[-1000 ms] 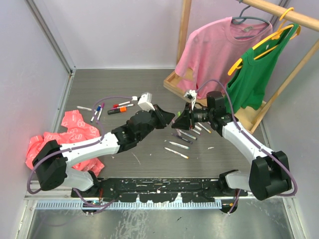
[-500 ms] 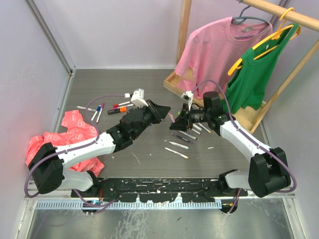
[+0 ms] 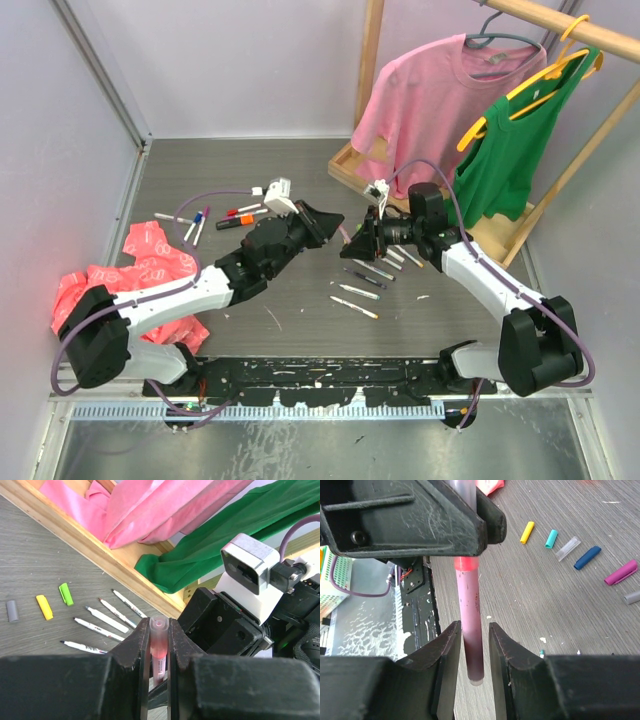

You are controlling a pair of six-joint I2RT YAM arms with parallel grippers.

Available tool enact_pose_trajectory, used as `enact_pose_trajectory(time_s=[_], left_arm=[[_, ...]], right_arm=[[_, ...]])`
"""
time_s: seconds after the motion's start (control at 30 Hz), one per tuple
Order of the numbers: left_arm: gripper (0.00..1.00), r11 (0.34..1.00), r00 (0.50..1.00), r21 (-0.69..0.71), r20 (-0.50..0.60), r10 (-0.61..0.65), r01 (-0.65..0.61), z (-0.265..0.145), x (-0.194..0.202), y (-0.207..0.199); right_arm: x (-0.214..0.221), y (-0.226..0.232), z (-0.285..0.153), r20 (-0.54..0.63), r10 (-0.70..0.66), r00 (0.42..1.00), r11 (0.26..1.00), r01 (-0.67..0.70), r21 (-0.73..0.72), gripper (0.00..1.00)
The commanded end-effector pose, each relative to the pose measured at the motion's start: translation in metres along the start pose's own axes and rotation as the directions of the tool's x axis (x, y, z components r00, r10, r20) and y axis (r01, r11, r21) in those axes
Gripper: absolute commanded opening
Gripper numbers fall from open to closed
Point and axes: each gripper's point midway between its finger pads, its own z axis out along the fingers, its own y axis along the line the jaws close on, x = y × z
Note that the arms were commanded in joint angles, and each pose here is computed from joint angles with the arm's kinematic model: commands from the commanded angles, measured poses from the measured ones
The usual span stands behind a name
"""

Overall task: Open the pen caps
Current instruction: Open the pen cap from the pen.

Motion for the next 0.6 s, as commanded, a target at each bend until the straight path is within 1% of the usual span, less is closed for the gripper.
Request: enact_pose_trajectory(time_s=[0.0, 0.1, 0.23, 0.27, 0.33, 0.4, 0.57], left_arm=[[0.0, 0.999, 0.999, 0.046, 0.04, 0.005, -0.007, 0.003, -0.009, -0.01], [0.0, 0.999, 0.999, 0.045, 0.041, 0.007, -0.009, 0.005, -0.008, -0.008], [0.0, 0.999, 0.997, 0.028, 0.074, 0.014, -0.016, 0.007, -0.018, -0.002], [0.0, 1.0, 0.996, 0.02, 0.088, 0.007, -0.009, 0.007, -0.024, 0.001], [0.0, 1.0, 0.992, 0.003, 0.125, -0.012, 0.012, 0.009, -0.041, 0.009], [0.0, 0.999, 0.982, -0.014, 0.184, -0.028, 0.031, 0.01, -0.067, 0.019], [0.0, 0.999, 0.933, -0.044, 0.36, -0.006, 0.023, 0.004, -0.139, 0.027]], right_arm=[[-0.029, 0.011, -0.003, 0.059, -0.085, 0.995, 0.996, 0.086, -0.005, 0.33], [-0.029, 0.012, -0.003, 0.059, -0.09, 0.994, 0.996, 0.091, -0.009, 0.24], [-0.026, 0.012, -0.002, 0.042, -0.094, 0.995, 0.995, 0.096, -0.025, 0.03], [-0.025, 0.011, -0.002, 0.033, -0.092, 0.995, 0.995, 0.093, -0.027, 0.01], [-0.022, 0.01, 0.0, 0.017, -0.085, 0.996, 0.996, 0.086, -0.033, 0.01], [-0.019, 0.009, 0.001, 0.004, -0.074, 0.997, 0.997, 0.074, -0.037, 0.01], [-0.008, 0.004, 0.011, -0.045, -0.052, 0.998, 0.998, 0.051, -0.031, 0.01]])
